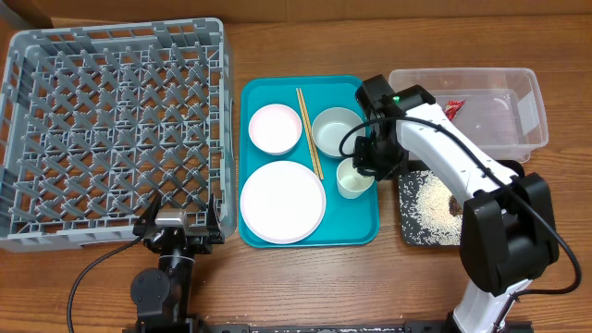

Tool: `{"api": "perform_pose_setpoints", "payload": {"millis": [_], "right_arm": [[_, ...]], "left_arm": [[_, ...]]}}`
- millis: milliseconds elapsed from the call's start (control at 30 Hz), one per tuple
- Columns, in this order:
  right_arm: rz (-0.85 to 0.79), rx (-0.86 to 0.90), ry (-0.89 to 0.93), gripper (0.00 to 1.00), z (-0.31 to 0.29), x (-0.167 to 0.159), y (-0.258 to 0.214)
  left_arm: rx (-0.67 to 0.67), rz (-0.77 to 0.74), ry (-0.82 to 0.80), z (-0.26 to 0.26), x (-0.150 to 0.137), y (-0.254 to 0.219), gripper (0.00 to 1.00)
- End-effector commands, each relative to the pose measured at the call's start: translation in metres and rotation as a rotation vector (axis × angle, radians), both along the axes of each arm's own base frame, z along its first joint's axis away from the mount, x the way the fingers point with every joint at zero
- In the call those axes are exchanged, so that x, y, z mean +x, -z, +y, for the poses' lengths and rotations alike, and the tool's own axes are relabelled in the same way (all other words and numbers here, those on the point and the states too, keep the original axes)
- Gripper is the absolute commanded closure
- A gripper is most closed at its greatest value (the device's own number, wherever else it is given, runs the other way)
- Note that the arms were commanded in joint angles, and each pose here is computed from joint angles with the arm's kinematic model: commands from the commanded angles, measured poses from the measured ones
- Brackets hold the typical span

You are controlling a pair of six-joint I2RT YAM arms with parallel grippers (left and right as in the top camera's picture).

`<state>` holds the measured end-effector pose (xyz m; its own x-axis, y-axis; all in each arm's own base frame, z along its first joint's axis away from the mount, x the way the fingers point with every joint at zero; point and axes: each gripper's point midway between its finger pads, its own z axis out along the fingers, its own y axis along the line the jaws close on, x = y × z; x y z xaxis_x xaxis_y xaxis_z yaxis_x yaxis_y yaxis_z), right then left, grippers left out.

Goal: Sort waste into correct bins and load items into the dishwasher
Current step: 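Grasp the small white cup with the right gripper and lift it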

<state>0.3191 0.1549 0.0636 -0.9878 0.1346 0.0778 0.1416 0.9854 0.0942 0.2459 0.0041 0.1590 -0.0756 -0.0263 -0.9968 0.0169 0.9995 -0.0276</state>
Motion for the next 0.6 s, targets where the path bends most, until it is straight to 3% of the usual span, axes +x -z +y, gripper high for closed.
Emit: {"api": "perform_pose_setpoints", "payload": {"millis": [0,100,267,567], "right_arm": [[-0.006,0.005,0.008,0.95,0.001,0.001,0.000],[0.005,0.015,0.008,0.96,0.002,-0.002,-0.001],[-0.027,0.116,0.002,0.96,0.014,-0.008,-0.033],[-0.333,0.363,-0.053,0.96,0.030,-0.006,-0.143]], "left_arm": [[0.006,-0.006,-0.009,0.001,0.000,0.001,0.00],[-0.003,-0.011,0.038,-0.007,0.000,-0.001,0.00],[-0.136,-0.025,0.117,-0.023,-0.010,-0.036,0.00],[-0.272,0.163,0.161,-0.035,-0.016,-0.076,0.00]]}}
